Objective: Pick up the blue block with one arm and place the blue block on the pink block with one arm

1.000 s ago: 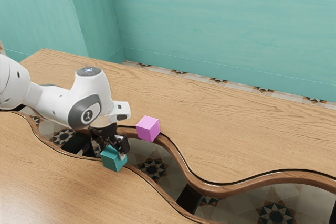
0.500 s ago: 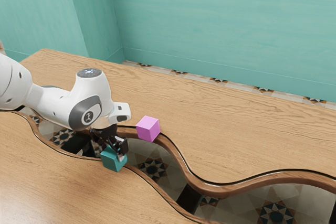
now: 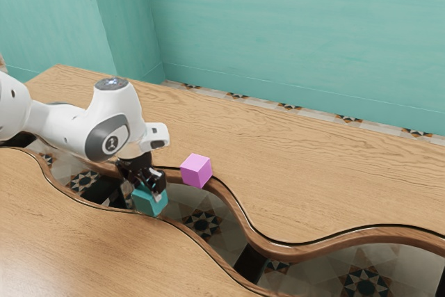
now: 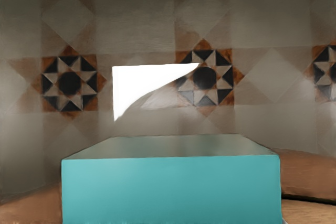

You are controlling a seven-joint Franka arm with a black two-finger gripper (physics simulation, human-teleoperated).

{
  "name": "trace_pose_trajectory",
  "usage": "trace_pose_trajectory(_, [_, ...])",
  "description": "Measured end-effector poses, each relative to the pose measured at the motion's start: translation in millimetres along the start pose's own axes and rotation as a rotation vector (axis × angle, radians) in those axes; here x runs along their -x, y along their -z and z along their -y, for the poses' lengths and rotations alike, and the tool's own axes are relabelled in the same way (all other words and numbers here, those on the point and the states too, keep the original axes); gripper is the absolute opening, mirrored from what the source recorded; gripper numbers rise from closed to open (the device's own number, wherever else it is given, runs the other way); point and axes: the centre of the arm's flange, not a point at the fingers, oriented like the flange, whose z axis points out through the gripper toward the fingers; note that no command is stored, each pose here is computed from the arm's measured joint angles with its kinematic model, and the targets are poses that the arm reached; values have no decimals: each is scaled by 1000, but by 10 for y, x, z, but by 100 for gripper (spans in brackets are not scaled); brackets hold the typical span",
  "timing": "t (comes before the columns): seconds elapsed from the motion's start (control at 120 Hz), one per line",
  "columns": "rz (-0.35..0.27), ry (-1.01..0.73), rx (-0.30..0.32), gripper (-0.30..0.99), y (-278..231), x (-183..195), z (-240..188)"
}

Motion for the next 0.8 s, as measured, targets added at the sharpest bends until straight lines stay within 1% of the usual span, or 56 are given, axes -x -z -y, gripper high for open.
trace_pose_trajectory(0.05, [-32,3,-3,32,284,-149,9])
trace_pose_trajectory(0.117, [-60,6,-7,31,601,-345,20])
trace_pose_trajectory(0.167, [-64,8,-10,31,756,-533,31])
trace_pose_trajectory(0.225, [-54,9,-12,30,839,-704,34])
trace_pose_trajectory(0.442, [16,6,-13,29,775,-1044,20])
trace_pose_trajectory(0.508, [32,-6,-9,29,726,-1142,-53])
trace_pose_trajectory(0.583, [48,-19,-5,29,659,-1242,-126])
trace_pose_trajectory(0.8, [78,-29,-10,28,436,-1564,-141])
